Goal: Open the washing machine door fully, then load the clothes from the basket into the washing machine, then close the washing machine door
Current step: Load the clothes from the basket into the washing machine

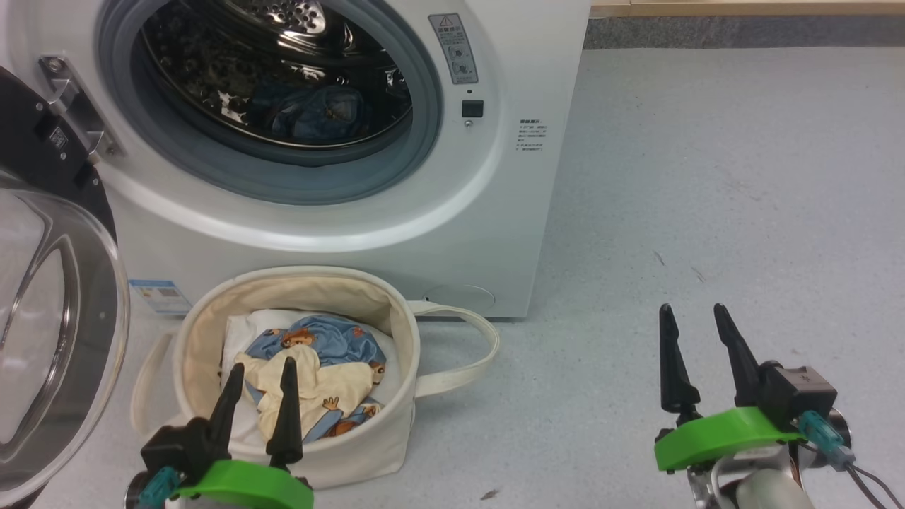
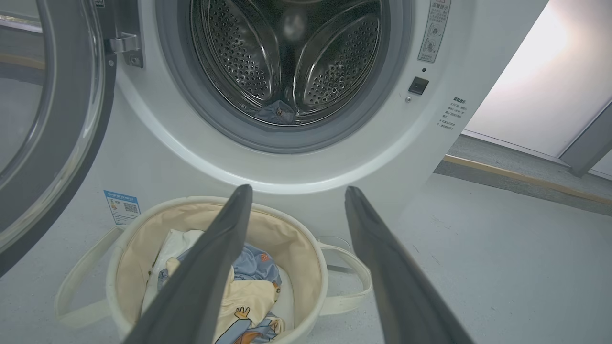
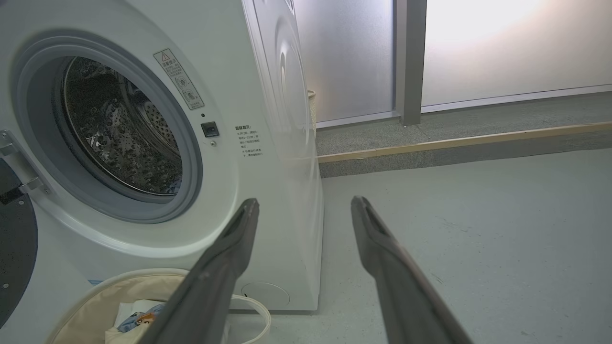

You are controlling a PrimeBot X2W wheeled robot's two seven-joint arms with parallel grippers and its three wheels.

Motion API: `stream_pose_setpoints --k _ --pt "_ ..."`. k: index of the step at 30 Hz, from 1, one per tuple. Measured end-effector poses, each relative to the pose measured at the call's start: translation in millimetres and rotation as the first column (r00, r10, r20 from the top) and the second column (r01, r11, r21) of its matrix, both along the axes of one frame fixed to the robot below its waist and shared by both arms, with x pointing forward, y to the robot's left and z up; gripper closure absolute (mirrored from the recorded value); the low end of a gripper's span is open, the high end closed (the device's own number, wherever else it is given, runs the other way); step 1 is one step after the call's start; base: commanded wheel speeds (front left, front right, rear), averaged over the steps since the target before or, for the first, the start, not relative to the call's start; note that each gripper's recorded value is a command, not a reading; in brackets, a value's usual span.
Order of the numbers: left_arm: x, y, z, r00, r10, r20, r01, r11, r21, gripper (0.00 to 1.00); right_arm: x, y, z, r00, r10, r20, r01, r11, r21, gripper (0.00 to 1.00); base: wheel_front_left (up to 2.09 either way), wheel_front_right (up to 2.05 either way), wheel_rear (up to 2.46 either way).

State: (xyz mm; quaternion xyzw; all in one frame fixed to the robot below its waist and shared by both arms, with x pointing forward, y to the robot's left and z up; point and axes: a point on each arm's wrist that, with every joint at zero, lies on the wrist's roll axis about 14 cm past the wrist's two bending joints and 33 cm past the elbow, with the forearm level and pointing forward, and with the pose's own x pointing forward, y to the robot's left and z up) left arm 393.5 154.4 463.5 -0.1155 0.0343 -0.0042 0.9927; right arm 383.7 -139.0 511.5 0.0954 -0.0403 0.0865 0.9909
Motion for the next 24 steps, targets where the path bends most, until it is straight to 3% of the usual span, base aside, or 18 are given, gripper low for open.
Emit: stream_pose_setpoints --k 9,15,24 --pt "1 -2 -7 1.000 -0.007 -0.022 0.007 1.000 0.000 0.00 1 -1 -5 1.000 -0.003 -0.017 0.003 1.000 0.008 0.00 0.00 0.00 0.00" --pt "-5 -9 -49 0.988 -0.021 -0.156 0.024 1.000 0.018 0.00 6 -2 -14 0.999 -0.006 -0.042 0.007 1.000 0.020 0.00 0.00 0.00 0.00" --pt "32 -15 -88 0.961 -0.024 -0.276 0.037 0.998 0.042 0.00 38 2 -27 0.998 0.008 -0.064 -0.007 1.000 0.013 0.00 0.00 0.00 0.00"
